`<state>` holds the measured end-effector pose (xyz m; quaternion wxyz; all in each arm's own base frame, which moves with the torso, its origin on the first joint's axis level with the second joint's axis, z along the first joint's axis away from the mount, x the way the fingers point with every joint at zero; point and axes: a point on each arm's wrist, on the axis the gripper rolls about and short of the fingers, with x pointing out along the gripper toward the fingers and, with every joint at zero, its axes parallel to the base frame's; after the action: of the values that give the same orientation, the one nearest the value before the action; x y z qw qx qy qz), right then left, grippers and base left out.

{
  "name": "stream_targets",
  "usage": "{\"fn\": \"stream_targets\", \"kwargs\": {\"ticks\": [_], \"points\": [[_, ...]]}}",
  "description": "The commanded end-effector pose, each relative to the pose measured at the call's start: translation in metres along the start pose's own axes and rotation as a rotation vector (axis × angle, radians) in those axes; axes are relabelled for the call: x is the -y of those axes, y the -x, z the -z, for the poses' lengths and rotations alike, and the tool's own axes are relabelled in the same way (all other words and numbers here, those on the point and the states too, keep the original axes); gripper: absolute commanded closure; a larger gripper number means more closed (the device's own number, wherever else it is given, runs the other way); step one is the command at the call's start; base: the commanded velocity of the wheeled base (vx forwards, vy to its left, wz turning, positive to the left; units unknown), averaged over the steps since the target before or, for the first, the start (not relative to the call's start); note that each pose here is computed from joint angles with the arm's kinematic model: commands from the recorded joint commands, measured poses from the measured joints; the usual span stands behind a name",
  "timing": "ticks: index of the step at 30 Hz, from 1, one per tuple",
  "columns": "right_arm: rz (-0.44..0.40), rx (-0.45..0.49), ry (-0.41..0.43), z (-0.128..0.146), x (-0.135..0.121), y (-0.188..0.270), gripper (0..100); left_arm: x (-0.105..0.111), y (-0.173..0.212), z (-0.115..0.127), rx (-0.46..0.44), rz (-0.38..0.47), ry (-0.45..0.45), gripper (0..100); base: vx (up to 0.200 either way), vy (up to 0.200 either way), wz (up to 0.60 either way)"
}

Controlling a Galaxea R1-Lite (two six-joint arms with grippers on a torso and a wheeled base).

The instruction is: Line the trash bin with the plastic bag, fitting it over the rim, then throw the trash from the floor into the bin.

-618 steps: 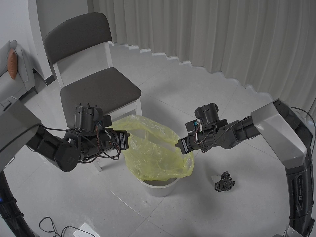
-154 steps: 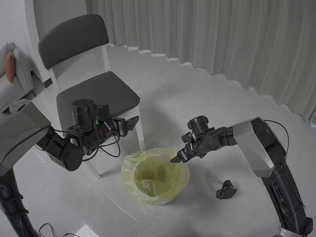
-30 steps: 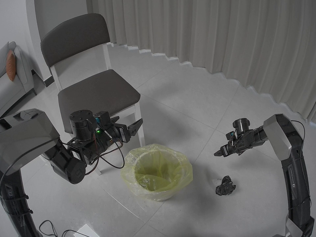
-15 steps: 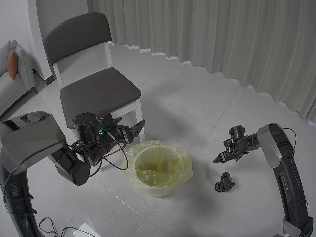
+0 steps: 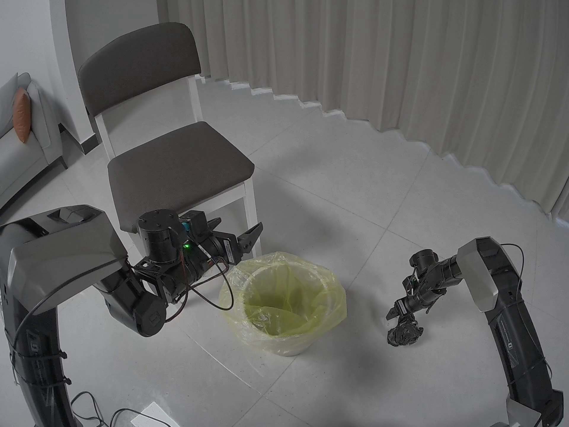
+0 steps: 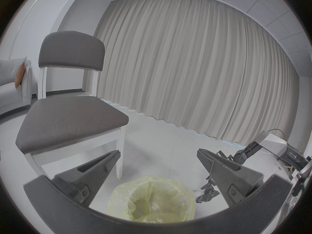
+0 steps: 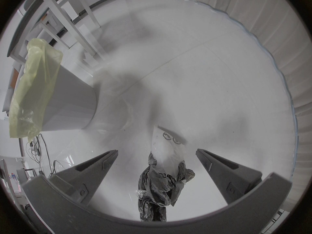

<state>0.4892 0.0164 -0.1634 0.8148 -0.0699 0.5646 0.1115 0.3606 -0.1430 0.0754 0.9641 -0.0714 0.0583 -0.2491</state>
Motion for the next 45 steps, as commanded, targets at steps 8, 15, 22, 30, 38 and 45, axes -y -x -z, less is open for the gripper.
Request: {"fn": "stream_targets", "kwargs": {"ticks": [8,15,22,30,38,45], "points": [[-0.002,-0.038,0.0,0.007,0.001,-0.005,0,-0.002,-0.002,0.007,0.01,-0.001,-0.003,0,0.0,0.0,0.0],[-0.014,-0.155,-0.014,0.022,0.004,-0.006,100,-0.002,-0.004,0.01,0.009,0.0,-0.005,0,0.0,0.0,0.0],[-0.009,-0.15,-0.019,0.019,0.005,-0.002,100,-0.002,-0.004,0.009,0.012,0.001,-0.005,0,0.0,0.0,0.0],[0.041,0.044,0.002,-0.039,0.005,0.079,100,-0.003,-0.002,0.006,0.018,-0.003,-0.004,0,0.0,0.0,0.0],[0.081,0.396,0.083,-0.093,-0.027,0.221,100,-0.004,-0.002,0.005,0.03,-0.08,-0.011,0,0.0,0.0,0.0],[0.038,0.64,0.222,-0.085,-0.1,0.294,100,0.002,0.006,-0.008,0.063,-0.117,-0.009,0,0.0,0.0,0.0]]}}
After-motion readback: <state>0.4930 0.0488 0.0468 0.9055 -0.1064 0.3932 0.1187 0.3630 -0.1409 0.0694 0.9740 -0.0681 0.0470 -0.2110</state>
